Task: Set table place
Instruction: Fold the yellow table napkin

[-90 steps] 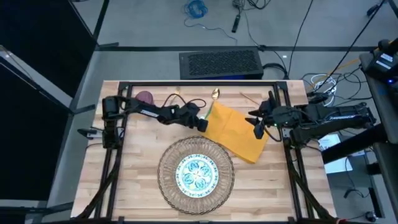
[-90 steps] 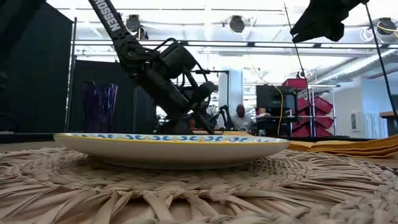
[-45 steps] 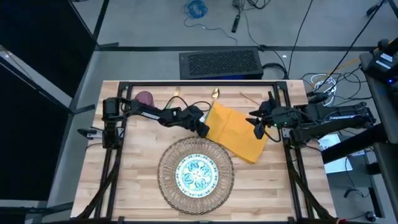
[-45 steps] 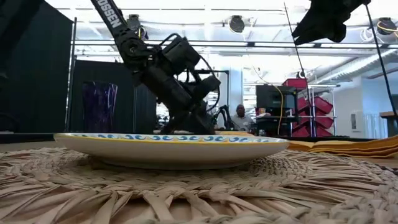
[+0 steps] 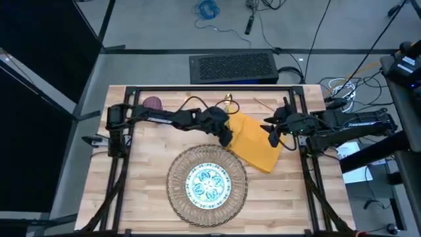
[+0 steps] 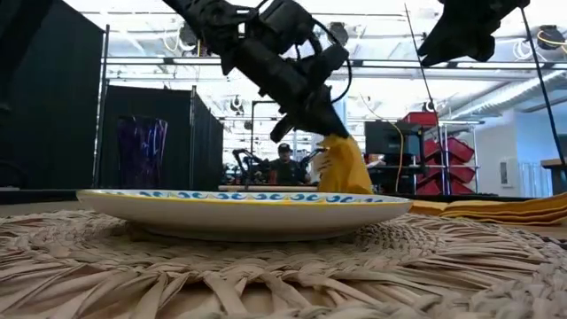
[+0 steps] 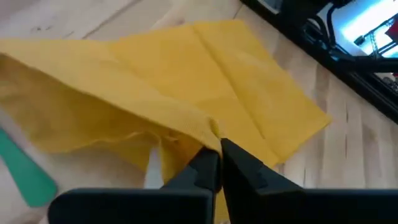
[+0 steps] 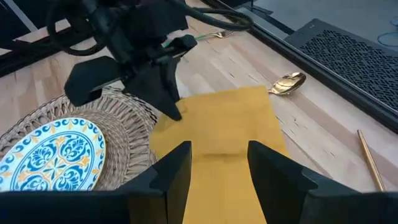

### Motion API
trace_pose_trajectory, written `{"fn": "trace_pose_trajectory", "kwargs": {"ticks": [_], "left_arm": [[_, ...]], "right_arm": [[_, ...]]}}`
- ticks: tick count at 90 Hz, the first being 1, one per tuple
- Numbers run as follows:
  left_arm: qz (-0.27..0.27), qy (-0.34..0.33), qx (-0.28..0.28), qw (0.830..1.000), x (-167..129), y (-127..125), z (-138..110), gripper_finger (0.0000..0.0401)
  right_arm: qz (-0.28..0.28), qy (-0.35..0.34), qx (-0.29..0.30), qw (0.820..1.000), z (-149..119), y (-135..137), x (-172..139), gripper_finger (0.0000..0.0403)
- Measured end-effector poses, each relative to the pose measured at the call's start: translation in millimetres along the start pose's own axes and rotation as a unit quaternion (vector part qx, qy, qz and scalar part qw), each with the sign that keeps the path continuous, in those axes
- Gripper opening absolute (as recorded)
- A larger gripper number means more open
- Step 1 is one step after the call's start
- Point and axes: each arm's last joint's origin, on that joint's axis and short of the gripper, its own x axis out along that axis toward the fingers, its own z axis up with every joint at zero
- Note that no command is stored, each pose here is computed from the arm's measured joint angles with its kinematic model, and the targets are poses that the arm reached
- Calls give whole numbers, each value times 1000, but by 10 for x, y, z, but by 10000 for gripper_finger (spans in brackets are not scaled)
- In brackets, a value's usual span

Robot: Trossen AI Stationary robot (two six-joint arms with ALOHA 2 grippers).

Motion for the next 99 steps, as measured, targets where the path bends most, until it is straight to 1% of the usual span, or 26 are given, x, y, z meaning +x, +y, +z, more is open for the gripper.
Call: {"fn": "trace_pose_trajectory", "kwargs": {"ticks": [8, 31, 37, 46, 54, 67, 72, 87, 99], "left_arm": [[-2, -2, 2, 1000, -6, -34, 16, 0], [14, 36, 5, 999, 53, -7, -98, 0], [6, 37, 5, 999, 140, -1, -137, 0], [-8, 67, 0, 998, 319, 40, -266, 0], [-16, 84, 1, 996, 487, 30, -327, 0], [-54, 91, 10, 994, 703, -106, -308, 0], [-60, 91, 17, 994, 777, -146, -294, 0], [-64, 98, 44, 992, 881, -252, -147, 0], [-61, 120, 56, 989, 951, -259, -135, 0]], "right_arm": [[0, 0, 0, 1000, 0, 0, 0, 144], [1, 0, 3, 1000, 0, 1, 0, 144], [1, 0, 4, 1000, 1, 1, 0, 144], [1, 0, 4, 1000, 1, 1, 0, 144], [2, 1, 4, 1000, -1, 1, 0, 144], [-2, 10, 8, 1000, -19, -8, 0, 144], [-4, 14, 7, 1000, -26, -13, -1, 144], [-9, 21, 10, 1000, -42, -22, -1, 144], [-9, 22, 9, 1000, -44, -23, -1, 144]]}}
